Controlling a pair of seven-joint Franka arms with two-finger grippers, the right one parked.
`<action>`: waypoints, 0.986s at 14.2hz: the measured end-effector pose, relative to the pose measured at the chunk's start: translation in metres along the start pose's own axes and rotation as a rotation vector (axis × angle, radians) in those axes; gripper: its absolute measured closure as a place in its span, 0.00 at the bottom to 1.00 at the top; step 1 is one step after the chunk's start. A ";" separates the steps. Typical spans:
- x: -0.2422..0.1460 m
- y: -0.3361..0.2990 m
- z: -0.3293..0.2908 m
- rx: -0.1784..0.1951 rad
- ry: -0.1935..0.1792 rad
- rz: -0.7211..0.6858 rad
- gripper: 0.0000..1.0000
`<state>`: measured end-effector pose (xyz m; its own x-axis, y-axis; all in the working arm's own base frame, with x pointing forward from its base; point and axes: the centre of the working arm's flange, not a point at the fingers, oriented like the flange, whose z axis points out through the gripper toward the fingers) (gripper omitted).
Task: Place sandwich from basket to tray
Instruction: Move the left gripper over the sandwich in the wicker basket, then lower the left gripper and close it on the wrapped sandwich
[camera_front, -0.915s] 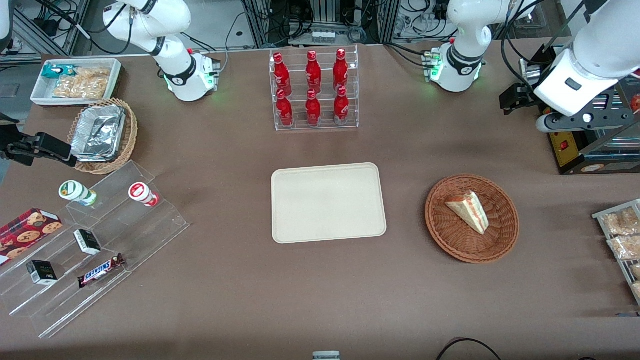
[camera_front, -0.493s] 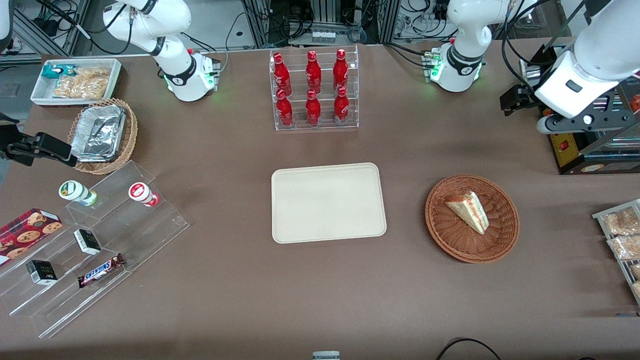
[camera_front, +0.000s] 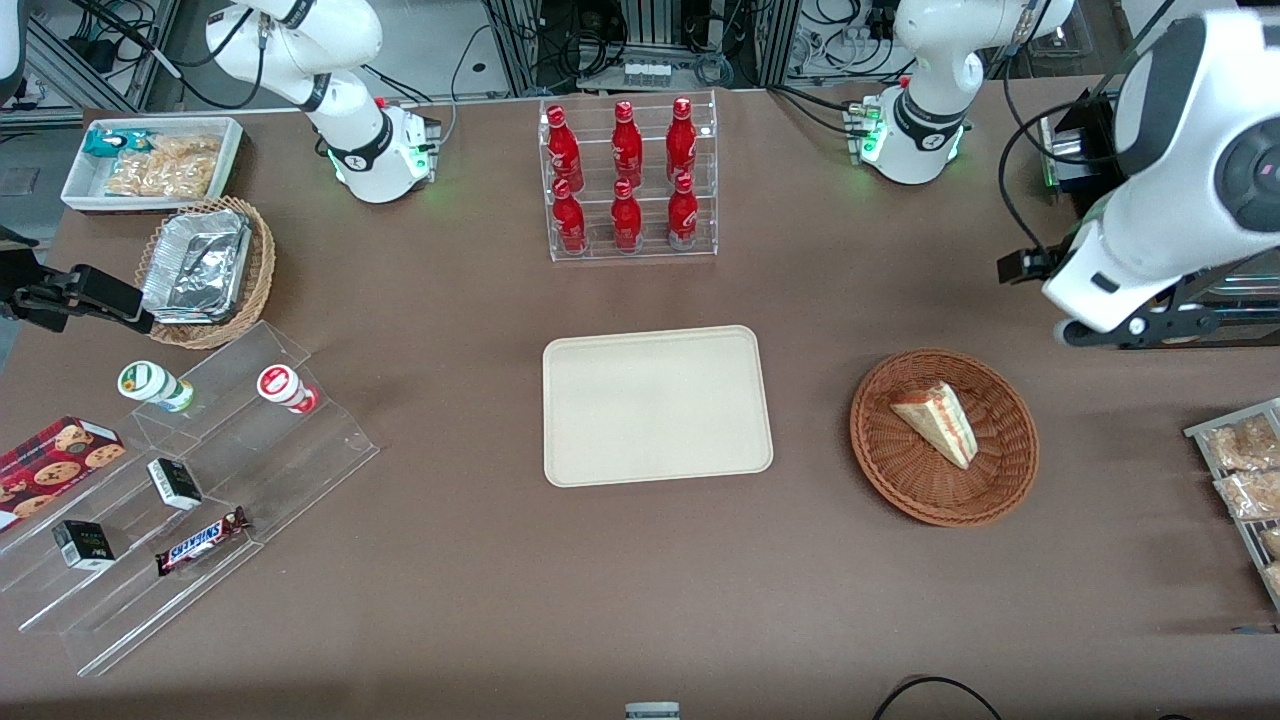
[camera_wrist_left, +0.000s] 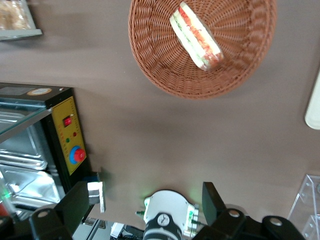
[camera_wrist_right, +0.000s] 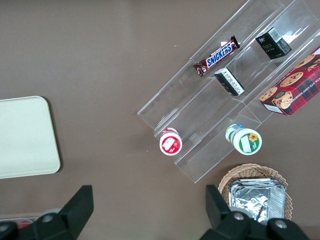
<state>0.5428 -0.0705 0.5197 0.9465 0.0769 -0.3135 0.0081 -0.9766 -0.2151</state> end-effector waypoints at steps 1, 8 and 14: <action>0.010 0.003 0.022 -0.004 0.008 -0.011 0.00; 0.045 0.020 0.136 -0.179 0.050 -0.344 0.00; 0.080 0.016 0.167 -0.311 0.088 -0.630 0.00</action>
<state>0.5644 -0.0467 0.3368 0.7537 0.6426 -0.1375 0.6423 -0.7646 -0.0530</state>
